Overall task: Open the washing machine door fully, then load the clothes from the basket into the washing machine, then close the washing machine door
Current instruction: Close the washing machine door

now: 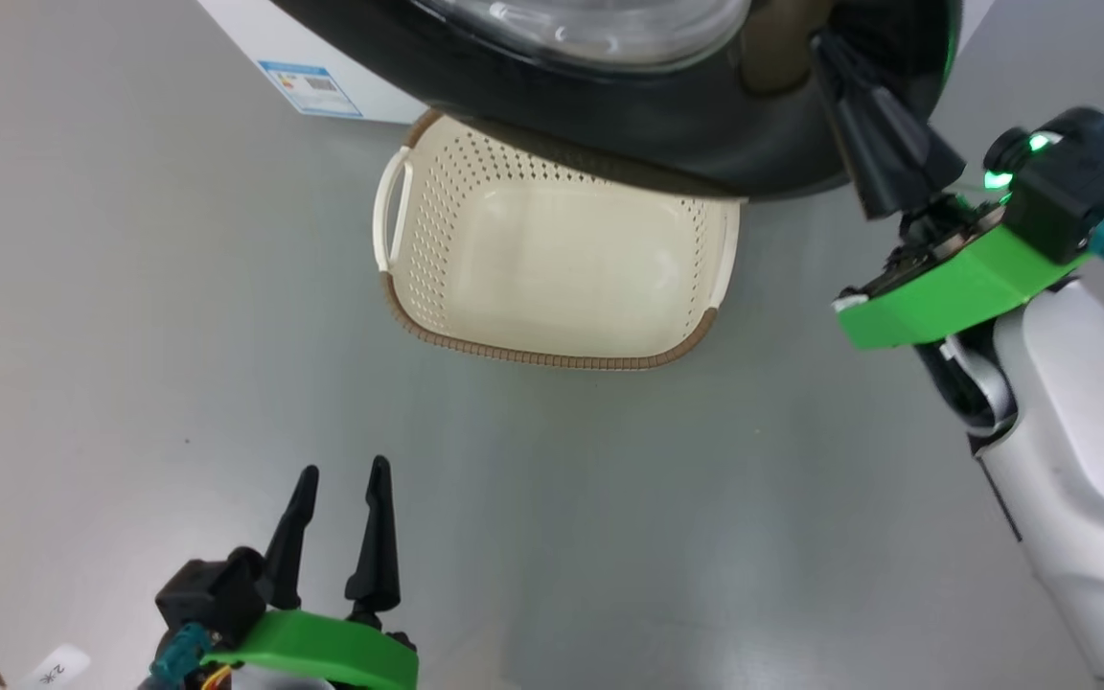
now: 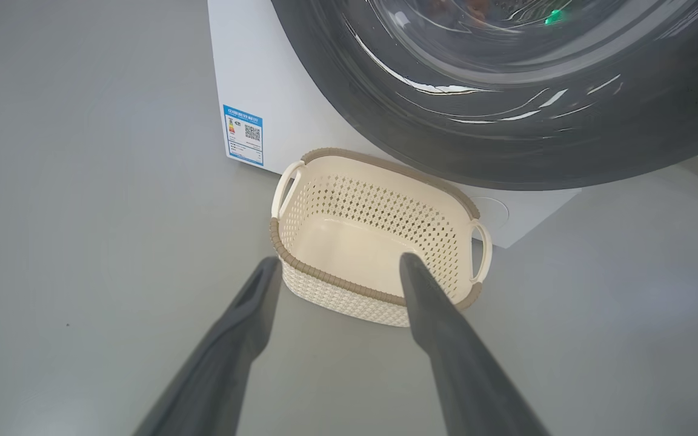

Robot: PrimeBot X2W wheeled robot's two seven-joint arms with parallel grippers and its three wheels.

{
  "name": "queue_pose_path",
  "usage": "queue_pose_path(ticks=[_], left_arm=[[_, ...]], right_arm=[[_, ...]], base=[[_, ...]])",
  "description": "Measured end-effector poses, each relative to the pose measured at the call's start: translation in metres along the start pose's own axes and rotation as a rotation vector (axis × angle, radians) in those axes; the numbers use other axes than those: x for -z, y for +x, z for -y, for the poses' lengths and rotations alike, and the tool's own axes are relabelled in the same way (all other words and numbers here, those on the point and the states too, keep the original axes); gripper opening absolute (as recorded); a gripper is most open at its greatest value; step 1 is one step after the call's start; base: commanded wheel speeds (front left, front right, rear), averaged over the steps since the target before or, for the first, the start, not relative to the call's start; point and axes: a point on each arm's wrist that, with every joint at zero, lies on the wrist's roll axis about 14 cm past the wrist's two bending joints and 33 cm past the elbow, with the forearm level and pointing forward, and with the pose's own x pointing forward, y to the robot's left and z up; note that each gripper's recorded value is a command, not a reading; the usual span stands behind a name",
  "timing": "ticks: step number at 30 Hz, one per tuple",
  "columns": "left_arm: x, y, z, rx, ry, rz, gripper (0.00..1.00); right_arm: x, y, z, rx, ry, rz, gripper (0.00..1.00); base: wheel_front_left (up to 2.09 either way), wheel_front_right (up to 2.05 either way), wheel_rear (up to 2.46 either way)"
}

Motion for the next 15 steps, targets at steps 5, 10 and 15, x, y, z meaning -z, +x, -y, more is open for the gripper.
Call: queue_pose_path(ticks=[5, 10, 15], left_arm=[[0.002, 0.005, 0.000, 0.000, 0.007, -0.006, 1.00], [0.004, 0.003, -0.001, -0.002, 0.010, -0.014, 1.00], [0.003, 0.000, -0.003, -0.005, 0.014, -0.012, 1.00]], right_arm=[[0.007, 0.008, 0.011, 0.007, -0.012, -0.006, 0.00], [0.005, 0.021, 0.015, 0.004, -0.022, 0.004, 0.00], [0.002, 0.032, 0.022, -0.001, -0.055, 0.006, 0.00]], base=[[0.00, 0.00, 0.00], [0.00, 0.00, 0.00], [0.00, 0.00, 0.00]])
